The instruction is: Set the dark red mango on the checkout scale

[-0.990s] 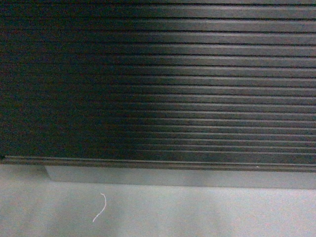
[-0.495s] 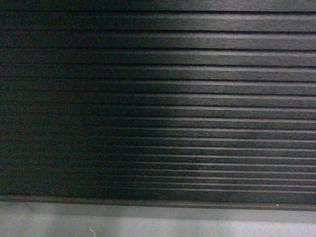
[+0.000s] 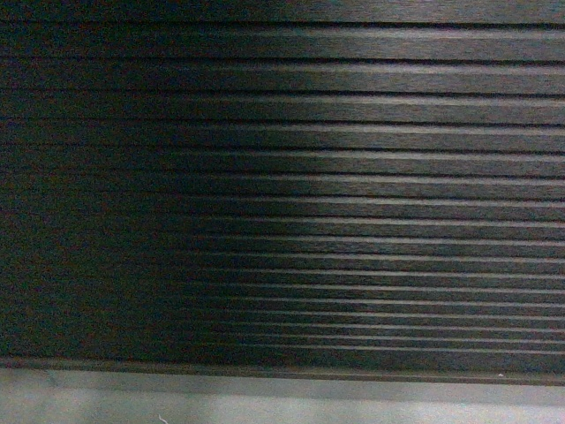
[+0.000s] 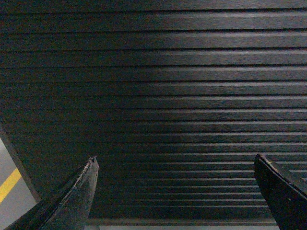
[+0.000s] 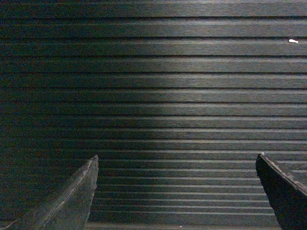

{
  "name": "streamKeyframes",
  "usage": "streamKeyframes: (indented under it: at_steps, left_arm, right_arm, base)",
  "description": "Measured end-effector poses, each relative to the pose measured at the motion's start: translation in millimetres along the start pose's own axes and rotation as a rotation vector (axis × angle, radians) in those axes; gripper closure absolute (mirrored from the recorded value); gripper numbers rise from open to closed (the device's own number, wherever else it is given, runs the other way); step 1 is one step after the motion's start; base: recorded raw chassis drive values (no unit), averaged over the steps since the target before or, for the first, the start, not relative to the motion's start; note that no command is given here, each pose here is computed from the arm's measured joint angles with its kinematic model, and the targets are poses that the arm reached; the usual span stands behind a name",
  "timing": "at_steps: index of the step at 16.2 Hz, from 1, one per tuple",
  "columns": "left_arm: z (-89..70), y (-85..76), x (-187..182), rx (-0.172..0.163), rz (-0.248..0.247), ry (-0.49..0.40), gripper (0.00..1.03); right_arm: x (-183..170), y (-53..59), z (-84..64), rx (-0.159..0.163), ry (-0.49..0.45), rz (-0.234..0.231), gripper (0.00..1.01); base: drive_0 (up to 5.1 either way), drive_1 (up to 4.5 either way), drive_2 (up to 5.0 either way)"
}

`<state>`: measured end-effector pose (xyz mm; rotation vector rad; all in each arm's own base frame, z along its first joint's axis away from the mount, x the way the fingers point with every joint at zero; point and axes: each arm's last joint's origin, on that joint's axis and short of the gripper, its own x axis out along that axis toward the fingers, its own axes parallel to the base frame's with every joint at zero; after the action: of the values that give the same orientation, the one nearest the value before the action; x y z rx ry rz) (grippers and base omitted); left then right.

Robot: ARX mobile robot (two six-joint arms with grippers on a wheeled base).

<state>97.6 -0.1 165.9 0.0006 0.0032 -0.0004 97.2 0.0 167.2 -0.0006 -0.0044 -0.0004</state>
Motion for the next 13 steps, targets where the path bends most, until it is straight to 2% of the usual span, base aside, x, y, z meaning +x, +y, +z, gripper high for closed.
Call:
streamKeyframes:
  at_steps: [13]
  left_arm:
    - [0.0, 0.0, 0.0, 0.000, -0.001, 0.000, 0.05]
  right_arm:
    - [0.0, 0.0, 0.1, 0.000, -0.001, -0.001, 0.03]
  base:
    - [0.0, 0.00, 0.0]
